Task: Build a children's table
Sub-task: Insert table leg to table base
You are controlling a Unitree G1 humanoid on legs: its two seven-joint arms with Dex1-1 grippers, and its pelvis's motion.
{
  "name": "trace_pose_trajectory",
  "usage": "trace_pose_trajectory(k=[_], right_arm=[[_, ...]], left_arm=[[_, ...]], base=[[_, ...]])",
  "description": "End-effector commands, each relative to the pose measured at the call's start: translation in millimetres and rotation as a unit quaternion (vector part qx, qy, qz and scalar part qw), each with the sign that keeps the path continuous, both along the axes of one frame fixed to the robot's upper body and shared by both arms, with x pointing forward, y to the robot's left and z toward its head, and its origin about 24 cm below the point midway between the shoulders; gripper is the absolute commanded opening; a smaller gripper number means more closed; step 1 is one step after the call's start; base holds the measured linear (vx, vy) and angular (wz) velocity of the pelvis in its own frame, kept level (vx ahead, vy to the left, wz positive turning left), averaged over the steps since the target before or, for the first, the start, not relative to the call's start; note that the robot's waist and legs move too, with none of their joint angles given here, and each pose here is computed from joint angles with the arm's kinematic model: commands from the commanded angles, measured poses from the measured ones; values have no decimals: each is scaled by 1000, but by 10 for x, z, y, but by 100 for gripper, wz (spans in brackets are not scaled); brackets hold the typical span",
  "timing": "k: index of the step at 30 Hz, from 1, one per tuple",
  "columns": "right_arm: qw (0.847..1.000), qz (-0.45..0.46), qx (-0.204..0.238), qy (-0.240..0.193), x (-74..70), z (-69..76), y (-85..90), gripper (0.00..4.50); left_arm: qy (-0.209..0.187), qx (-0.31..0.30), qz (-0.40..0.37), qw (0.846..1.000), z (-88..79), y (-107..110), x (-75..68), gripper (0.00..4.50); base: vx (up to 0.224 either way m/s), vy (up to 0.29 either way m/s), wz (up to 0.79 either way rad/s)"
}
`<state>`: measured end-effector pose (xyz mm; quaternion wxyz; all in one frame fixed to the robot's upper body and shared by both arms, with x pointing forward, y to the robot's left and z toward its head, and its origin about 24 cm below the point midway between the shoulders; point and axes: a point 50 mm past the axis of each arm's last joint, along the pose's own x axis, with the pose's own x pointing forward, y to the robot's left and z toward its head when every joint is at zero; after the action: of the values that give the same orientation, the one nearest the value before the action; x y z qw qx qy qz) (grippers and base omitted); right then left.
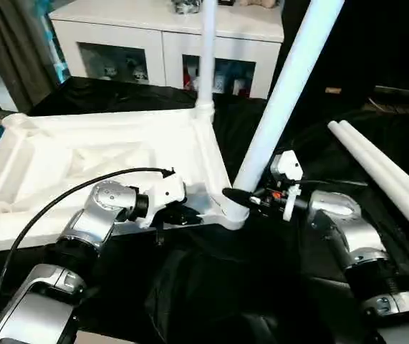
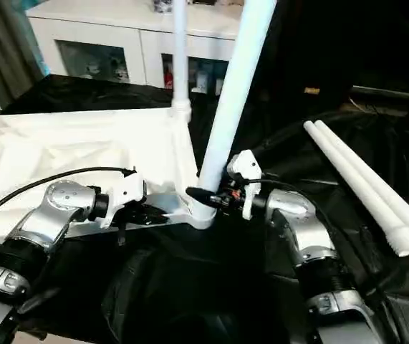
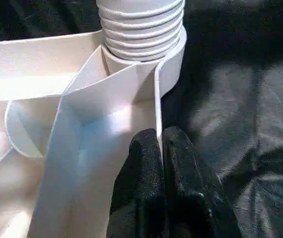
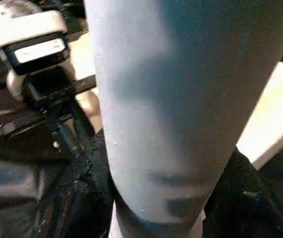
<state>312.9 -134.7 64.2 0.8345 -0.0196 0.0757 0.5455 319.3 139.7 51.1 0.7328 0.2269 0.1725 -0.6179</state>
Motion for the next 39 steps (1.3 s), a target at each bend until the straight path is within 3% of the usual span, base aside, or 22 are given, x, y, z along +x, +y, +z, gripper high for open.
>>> trace_pose_trajectory(k=[1,22,26,29,33,39], right_arm=[[994,53,-57,77,-173,-352,31,188],[990,108,-43,79,-268,-392,26,188],[994,69,-44,72,-213,-406,12,188],[997,-22,-19,71,-73,-392,-20,188],[996,-68,-6,62,-6,-369,-26,188],[984,-166,-1,57,101,-427,60,188]], left_arm=[[-7,0,-29,1000,26,-71,-17,0],[3,8,-83,997,116,-76,-2,0],[-3,2,-71,997,134,-85,27,0],[-11,-9,-31,999,179,-114,109,0],[-19,-7,3,1000,209,-123,182,0],[-25,0,110,994,305,-202,412,0]], base=[[0,0,0],[0,0,0],[0,0,0],[0,0,0],[0,0,0],[0,0,0]])
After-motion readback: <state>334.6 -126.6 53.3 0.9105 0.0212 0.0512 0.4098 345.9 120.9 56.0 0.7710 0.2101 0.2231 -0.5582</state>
